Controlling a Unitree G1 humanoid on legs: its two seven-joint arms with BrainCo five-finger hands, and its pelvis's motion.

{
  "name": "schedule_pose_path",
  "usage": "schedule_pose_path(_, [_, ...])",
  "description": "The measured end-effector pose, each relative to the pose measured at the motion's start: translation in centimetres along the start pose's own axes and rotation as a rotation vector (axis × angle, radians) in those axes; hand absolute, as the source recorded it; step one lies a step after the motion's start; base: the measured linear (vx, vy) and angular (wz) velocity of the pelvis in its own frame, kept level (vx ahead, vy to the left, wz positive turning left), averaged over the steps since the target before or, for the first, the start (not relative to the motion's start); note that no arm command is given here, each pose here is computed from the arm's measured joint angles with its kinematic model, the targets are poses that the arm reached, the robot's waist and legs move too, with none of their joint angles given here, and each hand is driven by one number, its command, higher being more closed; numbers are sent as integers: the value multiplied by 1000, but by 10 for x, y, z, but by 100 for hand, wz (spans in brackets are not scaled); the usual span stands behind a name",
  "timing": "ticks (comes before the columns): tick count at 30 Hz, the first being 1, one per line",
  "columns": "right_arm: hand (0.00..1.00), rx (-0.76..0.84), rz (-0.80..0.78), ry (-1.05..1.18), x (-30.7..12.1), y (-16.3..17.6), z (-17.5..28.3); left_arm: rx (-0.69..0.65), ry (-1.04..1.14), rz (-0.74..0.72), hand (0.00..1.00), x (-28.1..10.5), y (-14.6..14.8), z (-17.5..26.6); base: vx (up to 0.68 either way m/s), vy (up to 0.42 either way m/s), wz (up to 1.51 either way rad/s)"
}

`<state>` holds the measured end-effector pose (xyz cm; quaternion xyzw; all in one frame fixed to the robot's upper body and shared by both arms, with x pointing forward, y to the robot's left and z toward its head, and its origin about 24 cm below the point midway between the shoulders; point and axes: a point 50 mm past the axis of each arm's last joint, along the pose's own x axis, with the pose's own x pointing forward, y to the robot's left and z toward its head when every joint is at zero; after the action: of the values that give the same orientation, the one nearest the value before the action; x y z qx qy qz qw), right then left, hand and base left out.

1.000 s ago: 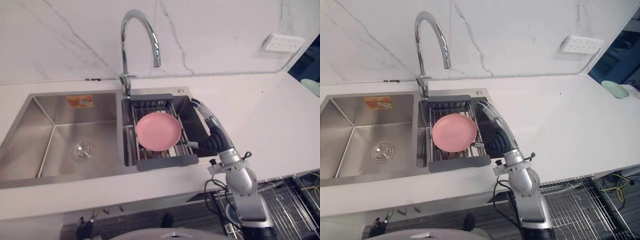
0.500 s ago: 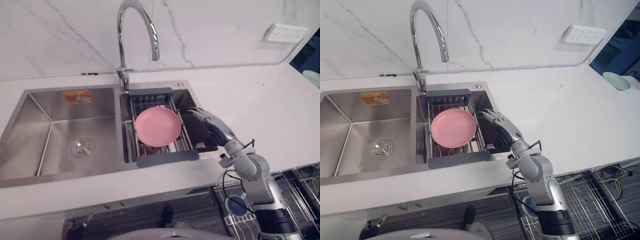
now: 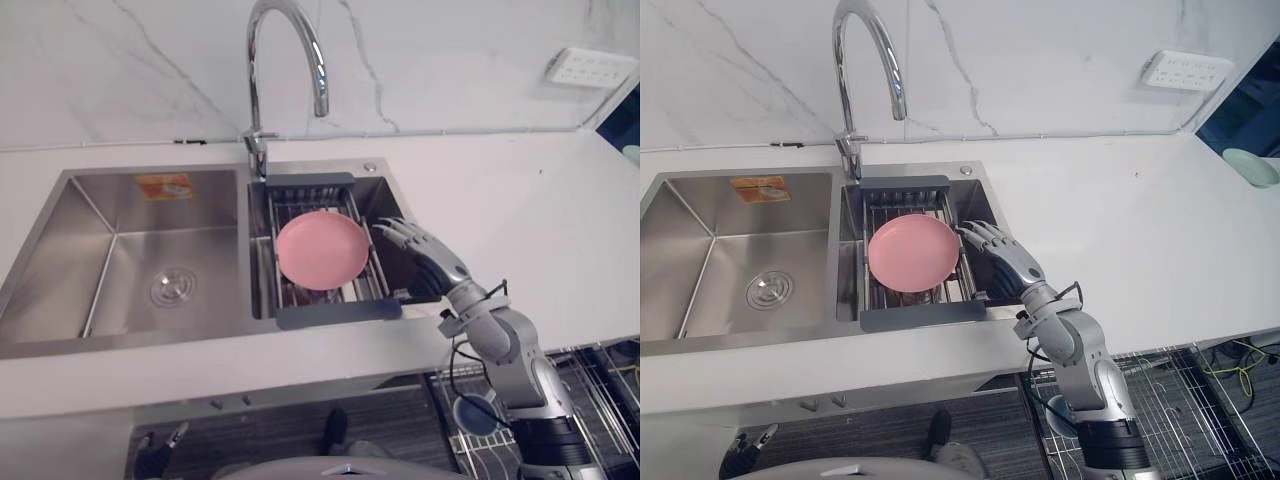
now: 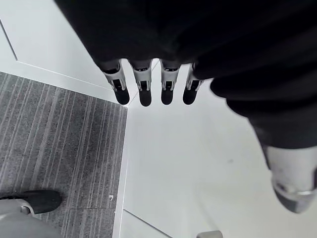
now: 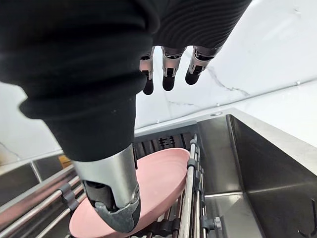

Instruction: Walk over to the sink, pick up the cup, carry it to the dishwasher, place the cup inside the dishwasher, then close the dishwasher door

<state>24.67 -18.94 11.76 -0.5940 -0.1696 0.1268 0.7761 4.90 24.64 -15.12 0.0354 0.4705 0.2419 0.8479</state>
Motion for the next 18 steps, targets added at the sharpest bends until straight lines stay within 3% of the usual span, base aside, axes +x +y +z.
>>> schedule_pose_path(18, [0, -92, 85, 24, 27, 26, -6, 23, 8, -17, 0, 0, -3, 0, 8, 36, 6])
